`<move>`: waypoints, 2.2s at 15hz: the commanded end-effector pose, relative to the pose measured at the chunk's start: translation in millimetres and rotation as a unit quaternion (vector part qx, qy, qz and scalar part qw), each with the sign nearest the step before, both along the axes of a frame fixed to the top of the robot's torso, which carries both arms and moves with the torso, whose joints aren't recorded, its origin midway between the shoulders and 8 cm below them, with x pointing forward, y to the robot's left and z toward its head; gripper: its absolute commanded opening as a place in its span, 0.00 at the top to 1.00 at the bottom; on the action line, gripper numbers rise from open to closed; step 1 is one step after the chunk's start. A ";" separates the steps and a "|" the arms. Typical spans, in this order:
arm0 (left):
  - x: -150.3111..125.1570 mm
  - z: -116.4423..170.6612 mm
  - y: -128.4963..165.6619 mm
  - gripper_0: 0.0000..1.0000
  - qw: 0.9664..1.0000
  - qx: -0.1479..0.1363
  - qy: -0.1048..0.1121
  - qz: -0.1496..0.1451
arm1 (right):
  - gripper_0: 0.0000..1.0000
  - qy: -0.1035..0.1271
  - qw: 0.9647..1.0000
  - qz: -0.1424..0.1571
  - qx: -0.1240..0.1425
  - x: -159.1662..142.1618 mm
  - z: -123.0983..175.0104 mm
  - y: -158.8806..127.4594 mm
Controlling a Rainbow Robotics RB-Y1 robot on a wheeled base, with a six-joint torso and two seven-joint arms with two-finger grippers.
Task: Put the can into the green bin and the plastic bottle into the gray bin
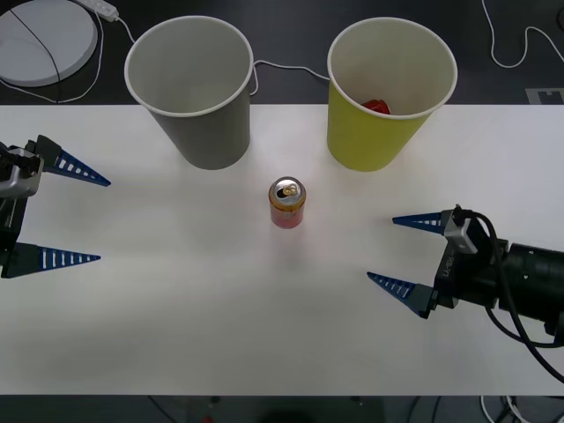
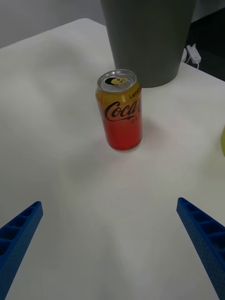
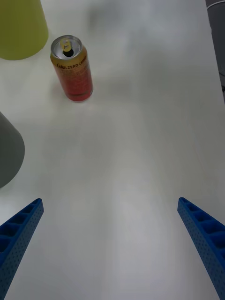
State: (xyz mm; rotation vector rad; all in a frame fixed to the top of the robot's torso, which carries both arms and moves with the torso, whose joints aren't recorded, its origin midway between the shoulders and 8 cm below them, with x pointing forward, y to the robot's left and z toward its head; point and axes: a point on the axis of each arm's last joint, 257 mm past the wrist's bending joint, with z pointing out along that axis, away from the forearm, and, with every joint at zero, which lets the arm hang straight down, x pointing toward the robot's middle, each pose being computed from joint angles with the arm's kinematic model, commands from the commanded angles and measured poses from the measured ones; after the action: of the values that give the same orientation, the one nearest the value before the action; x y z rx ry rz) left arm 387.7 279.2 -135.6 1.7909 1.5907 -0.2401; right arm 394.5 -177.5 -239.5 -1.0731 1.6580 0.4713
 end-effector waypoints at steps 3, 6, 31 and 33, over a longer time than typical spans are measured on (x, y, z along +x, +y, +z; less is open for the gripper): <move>-0.1 0.0 0.0 0.00 1.000 0.000 0.000 0.000 | 0.00 0.029 0.998 -0.040 0.031 8.0 -15.7 29.1; -0.1 0.0 0.0 0.00 1.000 0.000 0.000 0.000 | 0.00 0.029 0.997 -0.068 0.038 20.2 -19.8 44.6; -0.1 0.0 0.0 0.00 1.000 0.000 0.000 0.000 | 0.00 -0.083 0.965 -0.172 0.181 90.9 -29.3 129.1; -0.1 0.0 0.0 0.00 1.000 0.000 0.000 0.000 | 0.00 -0.091 0.964 -0.171 0.182 94.6 -28.5 134.8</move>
State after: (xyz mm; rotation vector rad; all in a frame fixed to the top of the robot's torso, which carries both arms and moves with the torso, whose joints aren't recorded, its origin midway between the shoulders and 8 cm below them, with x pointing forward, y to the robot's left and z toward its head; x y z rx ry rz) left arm 387.6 279.2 -135.6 1.7909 1.5906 -0.2402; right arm 487.7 -45.1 -268.2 -0.5292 1.4862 0.4172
